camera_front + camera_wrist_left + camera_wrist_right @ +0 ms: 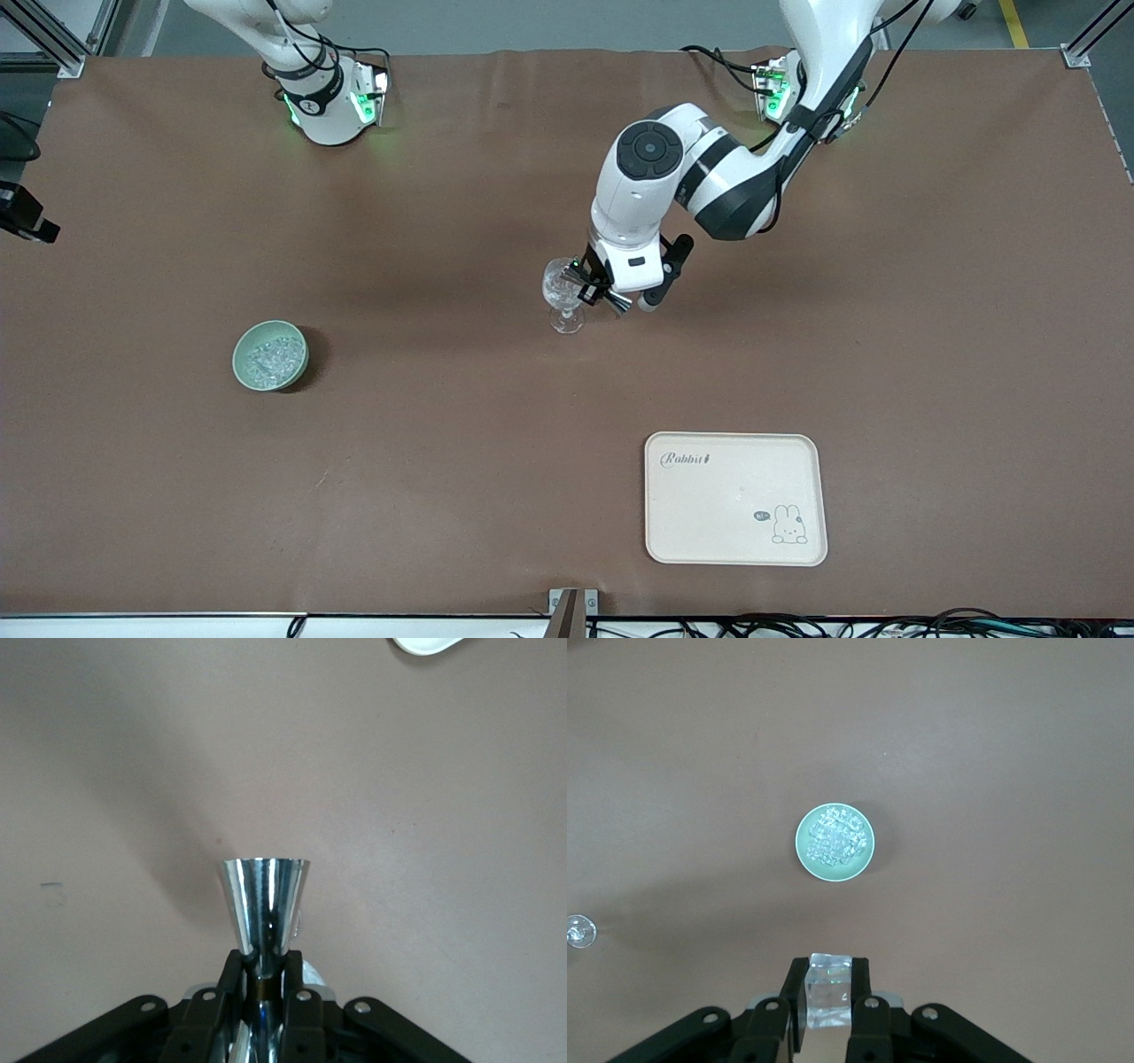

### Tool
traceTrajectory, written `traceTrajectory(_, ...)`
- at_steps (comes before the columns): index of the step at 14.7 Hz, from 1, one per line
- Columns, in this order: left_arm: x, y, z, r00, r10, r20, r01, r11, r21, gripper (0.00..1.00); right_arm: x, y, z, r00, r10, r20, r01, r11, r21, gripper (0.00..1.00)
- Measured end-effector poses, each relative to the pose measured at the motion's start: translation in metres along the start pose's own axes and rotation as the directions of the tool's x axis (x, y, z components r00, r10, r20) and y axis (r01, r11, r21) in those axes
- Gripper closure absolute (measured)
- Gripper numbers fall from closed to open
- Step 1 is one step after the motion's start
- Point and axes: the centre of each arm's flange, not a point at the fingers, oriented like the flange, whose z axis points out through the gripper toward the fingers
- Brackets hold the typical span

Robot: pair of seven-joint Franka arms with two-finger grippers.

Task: Pour wine and add ice with both arms
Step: 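Hold the jigger tipped over the glass, then turn it upright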

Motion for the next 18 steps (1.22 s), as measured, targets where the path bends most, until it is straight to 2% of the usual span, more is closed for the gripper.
traceTrajectory(4,-0.005,0.0,-0.002,0.998,-0.005,-0.061,0.004,1.0,-0.017,0.79,-0.001,0.0,0.001,1.0,0.0,0.008,0.0,1.0,0.0,0.77)
traceTrajectory(10,-0.015,-0.002,-0.004,0.993,0.012,-0.12,-0.015,1.0,-0.026,0.79,-0.003,0.0,0.002,1.0,-0.001,0.024,0.001,1.0,-0.001,0.77)
traceTrajectory(18,-0.024,-0.004,-0.008,0.992,0.027,-0.124,-0.03,0.999,-0.027,0.79,-0.003,-0.001,0.002,1.0,-0.001,0.027,0.001,1.0,-0.001,0.77)
